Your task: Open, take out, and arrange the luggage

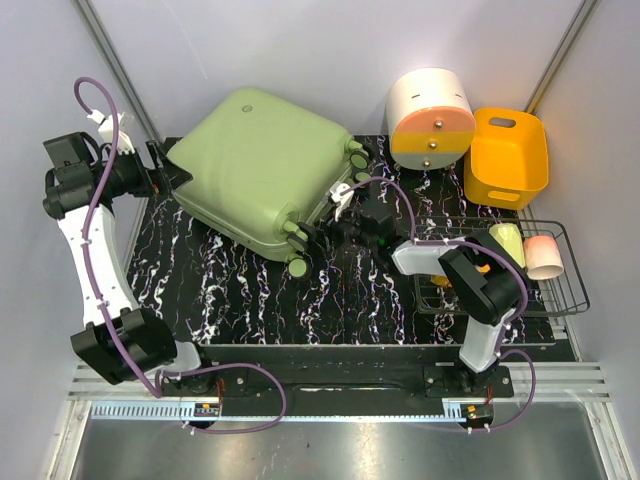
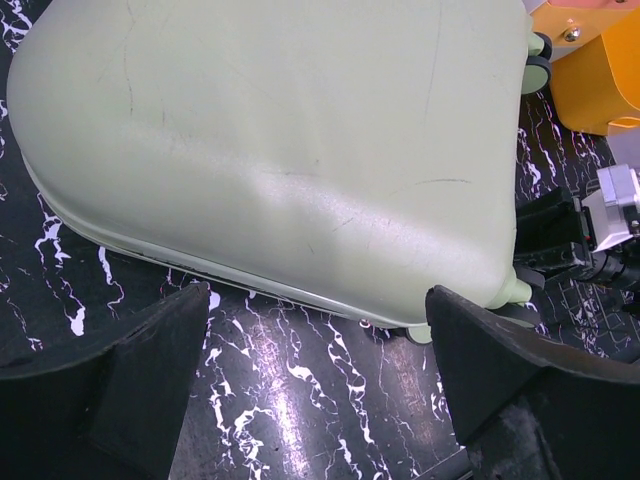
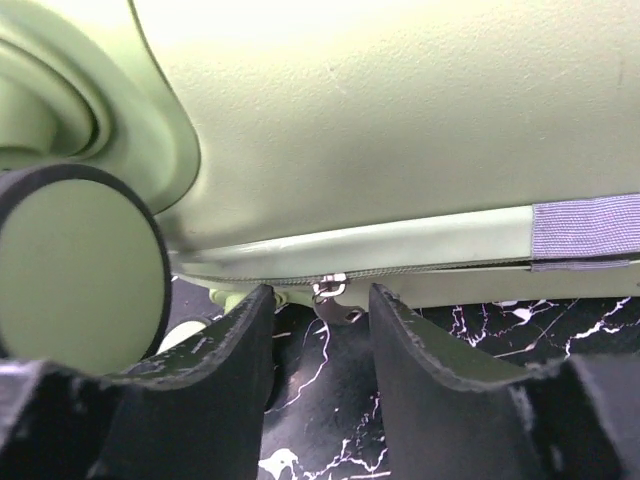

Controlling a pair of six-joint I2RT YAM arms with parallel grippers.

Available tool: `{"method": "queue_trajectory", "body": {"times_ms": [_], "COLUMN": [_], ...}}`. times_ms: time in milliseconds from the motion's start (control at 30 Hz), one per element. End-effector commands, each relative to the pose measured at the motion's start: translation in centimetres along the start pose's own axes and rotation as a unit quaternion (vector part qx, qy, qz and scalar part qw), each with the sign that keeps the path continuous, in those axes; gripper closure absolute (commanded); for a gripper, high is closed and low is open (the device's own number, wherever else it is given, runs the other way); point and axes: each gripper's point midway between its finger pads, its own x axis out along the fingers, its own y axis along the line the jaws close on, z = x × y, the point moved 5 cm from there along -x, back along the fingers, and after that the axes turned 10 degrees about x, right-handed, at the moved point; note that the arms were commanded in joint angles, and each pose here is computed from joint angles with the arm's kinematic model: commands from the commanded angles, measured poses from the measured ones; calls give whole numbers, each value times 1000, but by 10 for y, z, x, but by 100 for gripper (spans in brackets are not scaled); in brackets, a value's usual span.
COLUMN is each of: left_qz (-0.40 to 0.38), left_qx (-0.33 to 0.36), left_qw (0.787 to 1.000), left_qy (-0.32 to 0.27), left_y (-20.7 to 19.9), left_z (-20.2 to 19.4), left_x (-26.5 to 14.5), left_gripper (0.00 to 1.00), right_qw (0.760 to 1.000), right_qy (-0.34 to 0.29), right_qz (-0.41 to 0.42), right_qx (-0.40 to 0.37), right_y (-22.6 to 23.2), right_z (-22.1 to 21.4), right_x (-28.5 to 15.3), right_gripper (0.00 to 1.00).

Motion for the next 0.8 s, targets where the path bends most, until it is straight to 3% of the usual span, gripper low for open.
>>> {"method": "queue_trajectory", "body": {"times_ms": [0,133,167,200,367,567,667,700,767], "left_qz": [0,-14,-16,-23,-49,-120,-181,-221,-260], "left_qx": [17,23,31,52,125,258,337,379,421], "left_qw": [1000,999,999,998,991,956,919,893,862], "left_qy": [-17,-19,-21,-19,21,75,95,94,108], "left_y": [4,-1,-4,-9,-39,-101,-142,-163,-181], "left_z": [11,11,12,13,5,-12,-26,-32,-43], "left_x": [3,3,3,5,15,37,49,53,59], "left_gripper": [7,7,7,7,7,7,6,6,5], "right_qw": [998,997,997,996,997,993,992,992,993], "right_qy": [-39,-42,-45,-47,-50,-65,-65,-65,-67], "right_qz": [12,10,7,2,-25,-73,-85,-84,-77], "right_qx": [-38,-65,-69,-75,-44,-64,-66,-64,-60], "right_y": [-1,-4,-4,-5,-36,-63,-69,-69,-67], "right_z": [15,13,14,16,45,58,58,57,59], "right_x": [16,15,14,11,1,-11,-12,-12,-11], "right_gripper": [54,80,95,100,100,100,100,100,100]}}
